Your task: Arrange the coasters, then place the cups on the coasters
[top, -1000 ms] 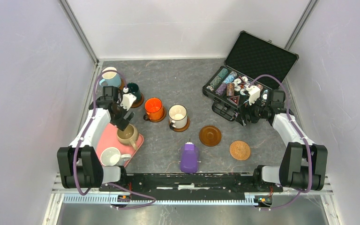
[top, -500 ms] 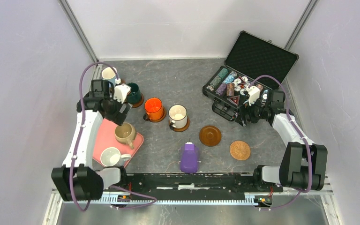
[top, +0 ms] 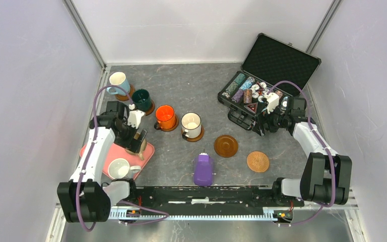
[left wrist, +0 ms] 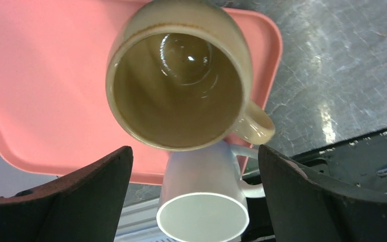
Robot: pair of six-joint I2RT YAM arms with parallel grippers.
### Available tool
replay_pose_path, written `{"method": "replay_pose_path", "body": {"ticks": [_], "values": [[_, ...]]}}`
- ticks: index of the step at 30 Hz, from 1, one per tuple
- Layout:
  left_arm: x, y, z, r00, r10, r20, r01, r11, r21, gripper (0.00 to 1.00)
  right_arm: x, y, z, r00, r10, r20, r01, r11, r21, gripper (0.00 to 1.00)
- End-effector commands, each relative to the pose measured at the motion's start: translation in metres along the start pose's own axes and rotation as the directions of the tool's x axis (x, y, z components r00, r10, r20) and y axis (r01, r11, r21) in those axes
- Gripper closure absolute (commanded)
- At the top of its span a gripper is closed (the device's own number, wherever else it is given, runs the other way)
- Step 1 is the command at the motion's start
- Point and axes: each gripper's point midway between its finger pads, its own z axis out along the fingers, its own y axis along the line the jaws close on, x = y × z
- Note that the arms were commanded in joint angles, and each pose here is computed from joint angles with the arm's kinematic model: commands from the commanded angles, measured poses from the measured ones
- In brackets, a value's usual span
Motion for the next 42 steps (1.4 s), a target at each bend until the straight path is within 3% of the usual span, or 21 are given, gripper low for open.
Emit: {"method": "replay_pose_path", "body": {"ticks": [1, 11, 24, 30, 35, 42], "values": [[-0.011, 0.016, 0.011, 0.995, -0.094, 0.042, 0.098, 0.991, -0.096, 0.00, 0.000, 0.002, 0.000, 1.000, -0.003, 0.010, 0.003, 1.000, -0.015, 0.02], [-0.023, 0.026, 0.018, 0.990, -0.107, 0.096, 0.120, 0.984, -0.134, 0.00, 0.002, 0.002, 0.001, 1.000, -0.003, 0.005, 0.003, 1.000, -0.018, 0.02], [-0.023, 0.074, 0.011, 0.998, -0.031, 0.053, 0.046, 0.950, -0.310, 0.00, 0.003, 0.003, 0.001, 1.000, -0.014, 0.001, 0.014, 1.000, -0.022, 0.02], [-0.028, 0.096, 0.002, 0.994, -0.079, 0.072, 0.099, 0.936, -0.337, 0.00, 0.004, 0.004, 0.001, 1.000, -0.015, 0.000, 0.015, 1.000, -0.027, 0.02], [-0.031, 0.087, -0.013, 0.973, -0.197, 0.118, 0.221, 0.944, -0.246, 0.00, 0.004, 0.004, 0.001, 1.000, -0.017, 0.001, 0.017, 0.999, -0.029, 0.02], [-0.024, 0.067, -0.006, 0.960, -0.249, 0.127, 0.268, 0.948, -0.172, 0.00, 0.004, 0.004, 0.001, 1.000, -0.015, 0.003, 0.015, 0.999, -0.034, 0.02]]}}
